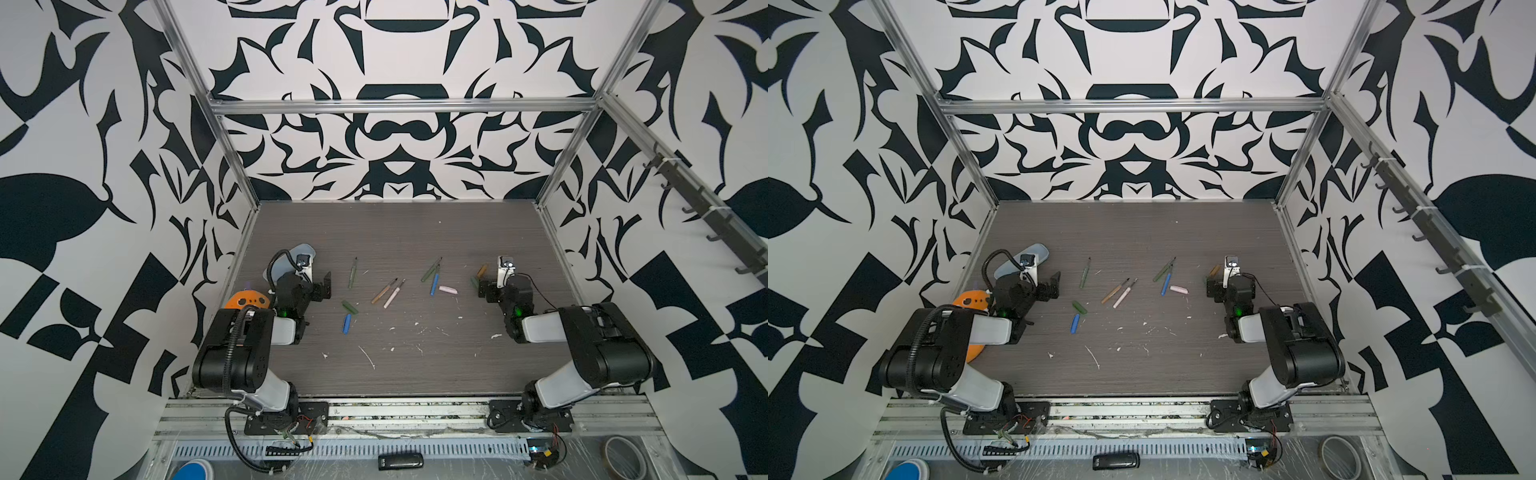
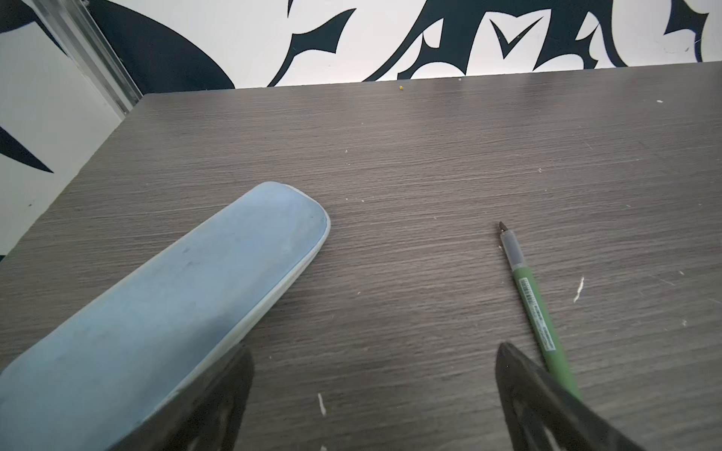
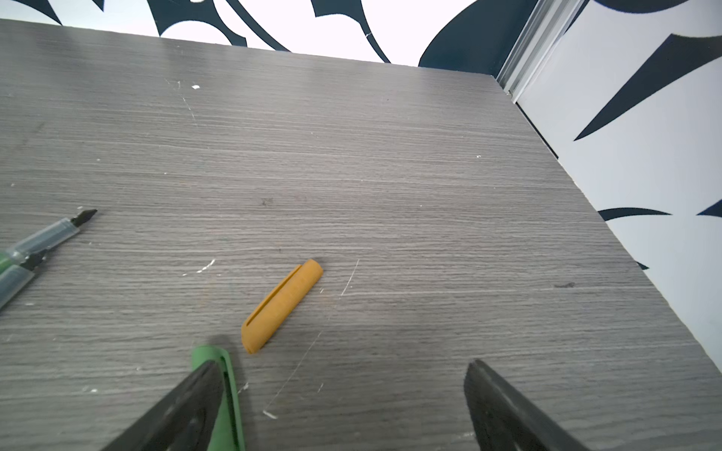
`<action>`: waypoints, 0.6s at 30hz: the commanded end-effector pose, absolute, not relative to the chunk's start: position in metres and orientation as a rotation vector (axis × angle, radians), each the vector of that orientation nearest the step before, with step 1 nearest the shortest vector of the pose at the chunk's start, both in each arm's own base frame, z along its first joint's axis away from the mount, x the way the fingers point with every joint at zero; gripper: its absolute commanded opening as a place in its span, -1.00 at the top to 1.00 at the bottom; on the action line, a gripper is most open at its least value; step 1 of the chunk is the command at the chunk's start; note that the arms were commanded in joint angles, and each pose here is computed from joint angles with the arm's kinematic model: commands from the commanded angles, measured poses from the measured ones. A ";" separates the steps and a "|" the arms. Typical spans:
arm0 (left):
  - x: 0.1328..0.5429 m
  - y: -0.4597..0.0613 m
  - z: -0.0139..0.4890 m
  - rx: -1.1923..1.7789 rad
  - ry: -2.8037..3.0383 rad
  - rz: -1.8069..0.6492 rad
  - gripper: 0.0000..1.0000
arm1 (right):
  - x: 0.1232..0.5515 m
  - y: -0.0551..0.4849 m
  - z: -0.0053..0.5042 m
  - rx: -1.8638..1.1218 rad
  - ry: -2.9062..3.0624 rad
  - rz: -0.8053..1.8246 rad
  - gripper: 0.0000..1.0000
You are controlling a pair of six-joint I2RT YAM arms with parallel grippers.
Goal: Insert pens into pen caps
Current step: Pick up a pen from the center of the table.
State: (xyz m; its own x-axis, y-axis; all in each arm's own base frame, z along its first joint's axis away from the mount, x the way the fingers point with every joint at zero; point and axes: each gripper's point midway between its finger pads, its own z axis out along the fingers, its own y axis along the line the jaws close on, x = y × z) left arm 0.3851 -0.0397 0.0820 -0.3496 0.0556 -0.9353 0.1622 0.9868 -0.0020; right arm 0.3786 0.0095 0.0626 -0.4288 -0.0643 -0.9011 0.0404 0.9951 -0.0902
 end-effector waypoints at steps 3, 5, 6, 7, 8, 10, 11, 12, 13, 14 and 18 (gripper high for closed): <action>0.388 -0.042 0.089 0.173 1.896 -0.112 -0.99 | 0.387 0.008 0.079 0.011 1.953 -0.118 -1.00; 0.388 -0.042 0.088 0.173 1.896 -0.112 -0.98 | 0.387 0.008 0.079 0.011 1.953 -0.119 -1.00; 0.388 -0.042 0.089 0.173 1.896 -0.112 -0.99 | 0.387 0.008 0.079 0.011 1.954 -0.119 -1.00; 0.388 -0.042 0.089 0.171 1.896 -0.111 -0.98 | 0.387 0.008 0.079 0.012 1.953 -0.120 -1.00; 0.388 -0.042 0.089 0.172 1.896 -0.112 -0.98 | 0.387 0.008 0.079 0.011 1.953 -0.119 -1.00; 0.388 -0.042 0.089 0.173 1.896 -0.111 -0.99 | 0.388 0.008 0.080 0.010 1.951 -0.119 -1.00; 0.388 -0.042 0.089 0.172 1.895 -0.112 -0.98 | 0.387 0.008 0.079 0.010 1.953 -0.119 -1.00; 0.388 -0.042 0.089 0.173 1.895 -0.111 -0.98 | 0.387 0.008 0.079 0.010 1.953 -0.119 -1.00; 0.388 -0.042 0.089 0.173 1.894 -0.112 -0.99 | 0.387 0.008 0.079 0.010 1.953 -0.119 -1.00; 0.388 -0.042 0.089 0.174 1.896 -0.111 -0.99 | 0.387 0.008 0.079 0.010 1.953 -0.119 -1.00; 0.388 -0.042 0.089 0.173 1.894 -0.111 -0.98 | 0.387 0.008 0.079 0.010 1.953 -0.118 -1.00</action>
State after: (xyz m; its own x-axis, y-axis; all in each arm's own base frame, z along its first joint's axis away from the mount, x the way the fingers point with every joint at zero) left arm 0.3851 -0.0397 0.0820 -0.3496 0.0556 -0.9353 0.1622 0.9868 -0.0020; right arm 0.3786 0.0088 0.0628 -0.4286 -0.0646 -0.9012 0.0437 0.9948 -0.0921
